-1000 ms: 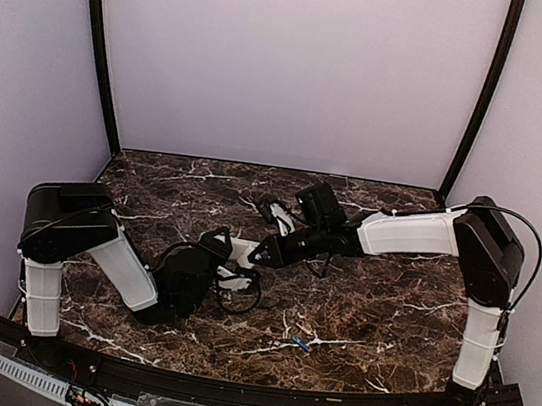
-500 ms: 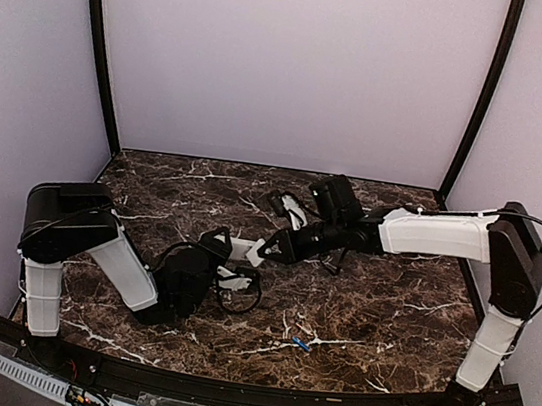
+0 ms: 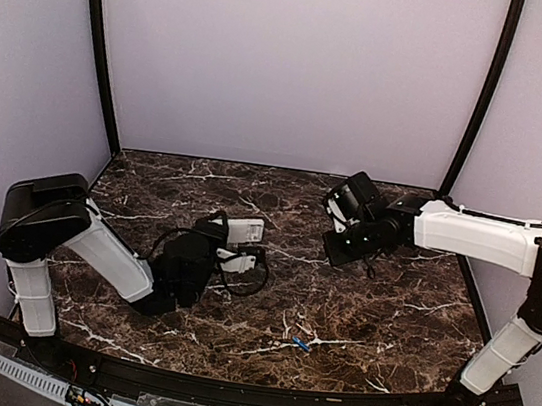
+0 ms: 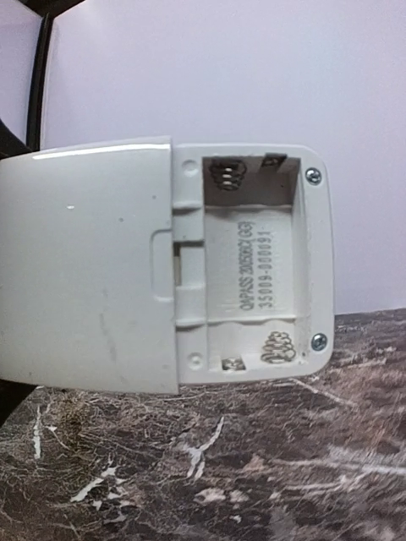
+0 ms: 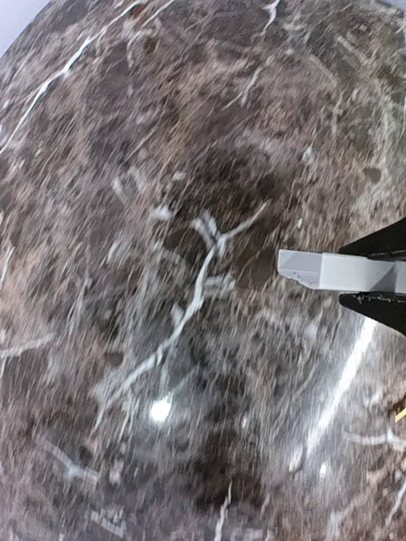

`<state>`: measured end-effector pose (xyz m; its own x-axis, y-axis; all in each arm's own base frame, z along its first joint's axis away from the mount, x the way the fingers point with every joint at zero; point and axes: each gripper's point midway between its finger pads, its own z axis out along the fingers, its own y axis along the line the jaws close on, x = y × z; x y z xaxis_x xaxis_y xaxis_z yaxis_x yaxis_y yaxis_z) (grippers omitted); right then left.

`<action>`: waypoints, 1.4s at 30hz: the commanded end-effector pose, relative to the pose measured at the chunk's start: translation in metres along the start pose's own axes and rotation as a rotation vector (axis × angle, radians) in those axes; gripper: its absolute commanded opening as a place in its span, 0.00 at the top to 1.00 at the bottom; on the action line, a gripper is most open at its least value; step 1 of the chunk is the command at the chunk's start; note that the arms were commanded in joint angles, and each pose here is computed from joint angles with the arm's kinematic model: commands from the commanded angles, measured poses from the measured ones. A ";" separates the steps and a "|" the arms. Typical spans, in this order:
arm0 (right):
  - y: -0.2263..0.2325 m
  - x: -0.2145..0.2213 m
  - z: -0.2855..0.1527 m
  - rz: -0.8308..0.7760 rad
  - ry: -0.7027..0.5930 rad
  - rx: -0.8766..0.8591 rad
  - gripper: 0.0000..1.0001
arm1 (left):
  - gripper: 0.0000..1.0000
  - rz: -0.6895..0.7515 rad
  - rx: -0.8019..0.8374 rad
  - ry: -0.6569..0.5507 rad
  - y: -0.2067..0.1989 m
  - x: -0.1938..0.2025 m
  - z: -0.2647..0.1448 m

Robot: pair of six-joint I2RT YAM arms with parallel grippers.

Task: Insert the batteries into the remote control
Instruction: Place the battery cover at the center of the board.

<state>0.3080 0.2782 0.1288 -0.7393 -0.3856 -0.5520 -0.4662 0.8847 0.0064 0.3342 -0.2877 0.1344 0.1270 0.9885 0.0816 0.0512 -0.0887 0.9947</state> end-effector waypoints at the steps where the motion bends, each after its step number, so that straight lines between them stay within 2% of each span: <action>1: -0.065 0.041 0.005 -0.046 0.173 0.379 0.96 | 1.00 -0.275 0.142 -0.008 0.035 0.002 -0.009; 2: -0.070 0.045 0.009 -0.058 0.197 0.412 0.96 | 1.00 -0.447 0.193 -0.025 0.045 -0.004 -0.011; 3: -0.073 0.051 0.014 -0.071 0.228 0.439 0.96 | 1.00 -0.501 0.365 -0.054 0.029 -0.005 -0.028; 5: -0.076 0.058 0.024 -0.091 0.267 0.467 0.96 | 1.00 -0.609 0.524 -0.135 0.035 -0.013 -0.051; 7: -0.074 0.062 0.033 -0.113 0.293 0.476 0.96 | 1.00 -0.671 0.618 -0.186 0.038 -0.014 -0.071; 14: -0.059 0.079 0.057 -0.199 0.368 0.487 0.94 | 1.00 -0.781 0.773 -0.215 0.042 -0.005 -0.108; 18: -0.046 0.092 0.066 -0.234 0.403 0.444 0.84 | 1.00 -0.847 0.798 -0.256 0.050 -0.007 -0.116; 25: -0.026 0.101 0.072 -0.269 0.421 0.356 0.68 | 1.00 -0.833 0.893 -0.251 0.034 -0.010 -0.126; 30: -0.017 0.094 0.067 -0.266 0.408 0.310 0.66 | 1.00 -0.803 1.026 -0.245 0.009 -0.015 -0.142; 38: 0.018 0.052 0.034 -0.175 0.233 0.101 0.62 | 1.00 -0.662 1.325 -0.247 -0.049 -0.036 -0.173; 42: 0.028 0.047 0.025 -0.138 0.201 0.028 0.61 | 1.00 -0.597 1.443 -0.209 -0.076 -0.045 -0.183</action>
<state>0.2810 0.2723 0.0706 -0.7563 -0.5759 -0.3102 -0.5398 0.8174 -0.2015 0.1674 -0.2986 0.0831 -0.1404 0.8669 -0.4783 0.9722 0.2121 0.0990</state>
